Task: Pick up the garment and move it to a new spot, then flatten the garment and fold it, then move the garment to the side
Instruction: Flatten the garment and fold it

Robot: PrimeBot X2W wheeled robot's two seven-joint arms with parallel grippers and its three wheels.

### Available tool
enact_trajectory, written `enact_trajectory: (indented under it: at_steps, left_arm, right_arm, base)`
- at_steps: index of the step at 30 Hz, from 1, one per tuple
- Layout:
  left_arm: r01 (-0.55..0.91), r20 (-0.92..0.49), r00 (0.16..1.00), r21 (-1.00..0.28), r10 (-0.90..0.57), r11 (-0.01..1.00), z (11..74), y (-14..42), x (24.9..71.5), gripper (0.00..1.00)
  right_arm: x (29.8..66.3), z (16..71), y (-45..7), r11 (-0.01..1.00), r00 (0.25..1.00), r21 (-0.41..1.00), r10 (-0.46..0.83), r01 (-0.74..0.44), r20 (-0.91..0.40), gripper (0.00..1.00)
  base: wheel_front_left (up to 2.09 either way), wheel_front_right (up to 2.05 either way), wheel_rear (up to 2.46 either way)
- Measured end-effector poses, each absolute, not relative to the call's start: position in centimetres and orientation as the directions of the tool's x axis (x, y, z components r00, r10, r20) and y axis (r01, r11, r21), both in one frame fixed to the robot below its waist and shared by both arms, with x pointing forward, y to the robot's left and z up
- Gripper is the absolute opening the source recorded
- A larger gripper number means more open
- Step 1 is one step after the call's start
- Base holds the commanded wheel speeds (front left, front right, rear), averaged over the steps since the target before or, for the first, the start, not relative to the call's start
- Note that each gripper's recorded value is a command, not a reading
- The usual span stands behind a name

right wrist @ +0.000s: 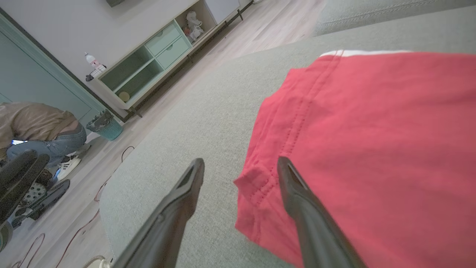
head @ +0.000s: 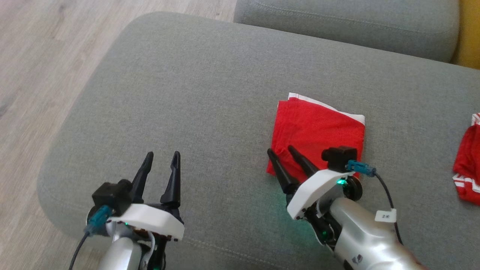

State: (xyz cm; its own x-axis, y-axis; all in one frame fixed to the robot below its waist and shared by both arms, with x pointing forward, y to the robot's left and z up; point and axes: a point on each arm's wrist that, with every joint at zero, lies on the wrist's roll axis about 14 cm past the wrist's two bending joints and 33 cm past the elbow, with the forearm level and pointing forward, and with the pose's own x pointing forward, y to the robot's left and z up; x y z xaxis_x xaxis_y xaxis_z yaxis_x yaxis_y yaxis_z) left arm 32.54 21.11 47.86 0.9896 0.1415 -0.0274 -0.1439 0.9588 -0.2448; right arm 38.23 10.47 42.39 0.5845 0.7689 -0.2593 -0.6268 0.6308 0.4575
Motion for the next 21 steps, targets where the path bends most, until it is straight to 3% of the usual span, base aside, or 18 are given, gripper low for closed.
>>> enact_trajectory:
  at_steps: [10, 16, 21]
  left_arm:
    - [-0.146, -0.034, 0.989, -0.246, 0.142, 0.958, 47.7, 21.0, 32.8, 1.00]
    - [-0.114, -0.020, 0.993, -0.241, 0.112, 0.964, 48.1, 20.3, 33.7, 1.00]
    - [-0.065, 0.008, 0.998, -0.239, 0.069, 0.969, 48.9, 19.1, 34.7, 1.00]
  right_arm:
    - [37.7, 40.8, 9.9, 0.647, 0.563, 0.452, 0.761, -0.614, -0.324, 1.00]
    - [40.6, 43.7, 8.6, 0.677, 0.647, 0.435, 0.723, -0.594, -0.241, 1.00]
    - [43.6, 46.1, 5.3, 0.747, 0.738, 0.335, 0.650, -0.574, -0.184, 1.00]
  base:
    - [0.00, 0.00, 0.00]
    - [0.00, 0.00, 0.00]
    - [0.00, 0.00, 0.00]
